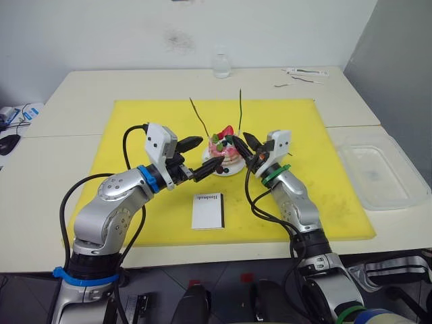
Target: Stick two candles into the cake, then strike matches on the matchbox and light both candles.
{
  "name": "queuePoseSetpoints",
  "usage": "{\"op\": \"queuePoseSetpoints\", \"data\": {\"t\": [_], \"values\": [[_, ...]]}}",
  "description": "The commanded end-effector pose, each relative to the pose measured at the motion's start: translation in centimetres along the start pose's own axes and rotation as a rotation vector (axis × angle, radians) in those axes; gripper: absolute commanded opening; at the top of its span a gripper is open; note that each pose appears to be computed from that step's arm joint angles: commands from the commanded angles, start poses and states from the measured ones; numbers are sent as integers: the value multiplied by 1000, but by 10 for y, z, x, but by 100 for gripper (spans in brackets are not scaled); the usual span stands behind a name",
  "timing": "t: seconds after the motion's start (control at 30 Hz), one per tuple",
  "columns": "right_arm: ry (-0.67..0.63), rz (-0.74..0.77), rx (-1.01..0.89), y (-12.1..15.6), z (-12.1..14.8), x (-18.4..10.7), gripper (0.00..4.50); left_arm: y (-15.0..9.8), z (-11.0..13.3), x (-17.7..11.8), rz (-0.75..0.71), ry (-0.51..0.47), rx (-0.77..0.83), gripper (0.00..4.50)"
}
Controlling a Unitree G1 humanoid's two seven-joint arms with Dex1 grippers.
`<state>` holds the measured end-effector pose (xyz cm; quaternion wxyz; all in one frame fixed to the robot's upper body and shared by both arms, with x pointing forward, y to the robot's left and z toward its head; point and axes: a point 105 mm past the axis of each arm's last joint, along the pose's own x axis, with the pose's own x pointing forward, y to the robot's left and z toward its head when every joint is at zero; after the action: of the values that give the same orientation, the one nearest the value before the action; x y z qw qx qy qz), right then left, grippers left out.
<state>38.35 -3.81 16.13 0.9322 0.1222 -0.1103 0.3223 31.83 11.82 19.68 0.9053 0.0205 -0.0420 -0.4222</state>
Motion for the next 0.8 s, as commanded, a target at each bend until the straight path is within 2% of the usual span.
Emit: {"op": "queuePoseSetpoints", "data": {"t": [0.03, 0.3, 0.47, 0.57, 0.73, 0.77, 0.8], "values": [[-58, 32, -31, 3, 21, -3, 199, 1, 14, -2, -5, -36, 61, 450], [32, 201, -165, 1, 40, -36, 199, 17, 16, -24, 1, 21, 121, 450], [173, 291, -244, -13, 49, -68, 199, 18, 3, -44, -66, 116, 128, 450], [235, 330, -253, -17, 52, -83, 258, 18, -2, -51, -102, 149, 138, 450], [338, 404, -283, -17, 53, -105, 427, 16, -5, -60, -159, 187, 117, 450], [353, 424, -286, -15, 53, -107, 448, 15, -7, -62, -169, 196, 107, 450], [374, 459, -297, -9, 51, -110, 448, 16, -9, -65, -165, 207, 96, 450]]}}
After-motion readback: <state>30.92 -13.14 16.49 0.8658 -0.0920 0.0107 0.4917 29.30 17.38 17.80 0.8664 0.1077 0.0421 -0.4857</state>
